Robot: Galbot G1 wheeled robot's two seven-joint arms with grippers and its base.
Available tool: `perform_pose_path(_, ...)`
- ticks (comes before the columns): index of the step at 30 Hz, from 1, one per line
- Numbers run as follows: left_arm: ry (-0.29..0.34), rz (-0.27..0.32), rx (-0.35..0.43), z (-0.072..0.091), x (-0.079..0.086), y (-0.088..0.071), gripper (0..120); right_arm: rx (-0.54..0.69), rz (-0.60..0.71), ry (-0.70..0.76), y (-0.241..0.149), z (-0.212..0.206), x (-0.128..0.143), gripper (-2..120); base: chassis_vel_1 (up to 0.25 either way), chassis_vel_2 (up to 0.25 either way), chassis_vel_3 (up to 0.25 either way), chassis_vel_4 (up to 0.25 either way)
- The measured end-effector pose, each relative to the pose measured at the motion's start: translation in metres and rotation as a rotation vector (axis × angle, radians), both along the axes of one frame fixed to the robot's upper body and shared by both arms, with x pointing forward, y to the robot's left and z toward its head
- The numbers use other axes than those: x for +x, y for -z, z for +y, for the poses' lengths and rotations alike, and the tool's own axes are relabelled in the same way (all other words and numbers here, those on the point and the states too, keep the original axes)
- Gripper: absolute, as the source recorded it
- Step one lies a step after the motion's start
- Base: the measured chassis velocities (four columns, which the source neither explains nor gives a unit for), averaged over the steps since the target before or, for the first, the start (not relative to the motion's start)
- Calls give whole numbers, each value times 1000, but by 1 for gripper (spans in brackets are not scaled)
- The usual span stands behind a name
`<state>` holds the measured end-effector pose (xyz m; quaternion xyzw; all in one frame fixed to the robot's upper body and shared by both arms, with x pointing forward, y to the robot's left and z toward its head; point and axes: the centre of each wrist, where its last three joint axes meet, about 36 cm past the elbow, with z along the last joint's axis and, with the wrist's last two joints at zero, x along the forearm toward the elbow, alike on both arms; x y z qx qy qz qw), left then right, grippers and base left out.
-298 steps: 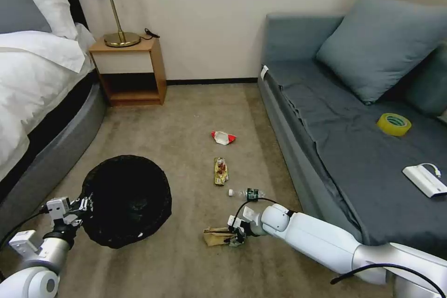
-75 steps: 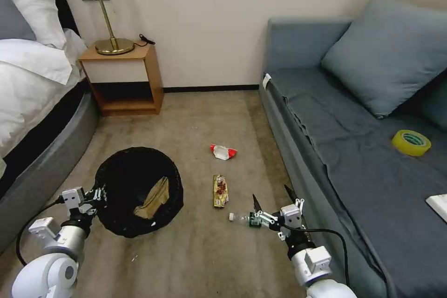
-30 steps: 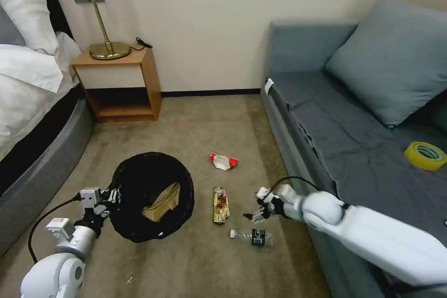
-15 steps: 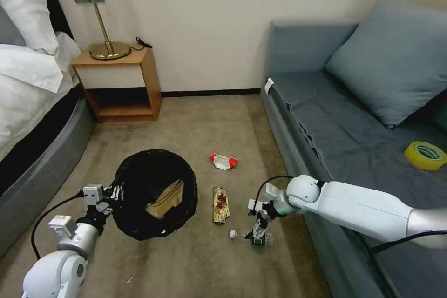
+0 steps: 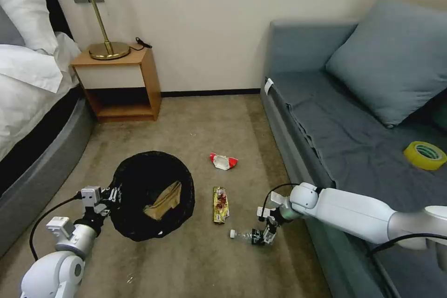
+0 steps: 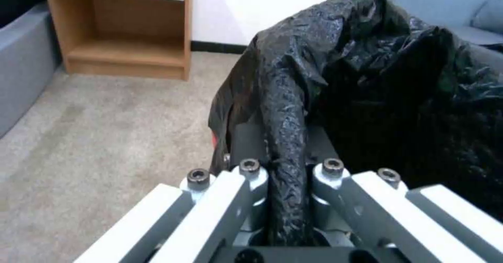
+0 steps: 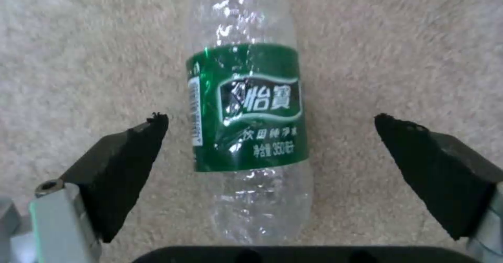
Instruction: Pick up the trash bin, then pick up the garbage on the floor and place it into the trash bin.
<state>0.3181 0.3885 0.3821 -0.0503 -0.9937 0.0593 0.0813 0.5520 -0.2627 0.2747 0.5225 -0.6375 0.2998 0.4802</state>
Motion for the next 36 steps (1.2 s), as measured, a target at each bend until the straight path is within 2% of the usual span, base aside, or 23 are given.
perform_pose_path(11, -11, 9, -3, 6, 0, 5, 5, -14, 12, -4, 21, 6, -7, 100, 0, 0, 0, 0)
perform_pose_path(14, -13, 10, -5, 6, 1, 6, 5, -15, 14, -10, 25, 6, -9, 93, 0, 0, 0, 0)
perform_pose_path(18, -13, 10, -5, 8, 0, 6, 5, -12, 14, -4, 27, 3, -8, 74, 0, 0, 0, 0)
perform_pose_path(19, -13, 10, -5, 8, 0, 6, 5, -12, 14, -4, 27, 3, -8, 74, 0, 0, 0, 0)
perform_pose_path(22, -12, 10, -4, 9, 1, 6, 5, -8, 13, 5, 30, 2, -9, 58, 0, 0, 0, 0)
perform_pose_path(23, -12, 10, -4, 9, 1, 6, 5, -8, 13, 5, 30, 2, -9, 58, 0, 0, 0, 0)
perform_pose_path(26, -15, 12, -5, 9, 2, 5, 5, -4, 5, 3, 28, 5, -9, 44, 0, 0, 0, 0)
perform_pose_path(28, -16, 13, -7, 9, 2, 5, 5, -4, 3, 4, 28, 5, -9, 42, 0, 0, 0, 0)
perform_pose_path(30, -18, 17, -10, 10, 1, 3, 5, -1, -9, 7, 25, 6, -8, 32, 0, 0, 0, 0)
perform_pose_path(36, -46, 30, -25, 11, -5, -1, 5, 18, -37, 30, 18, 6, -11, 20, 0, 0, 0, 0)
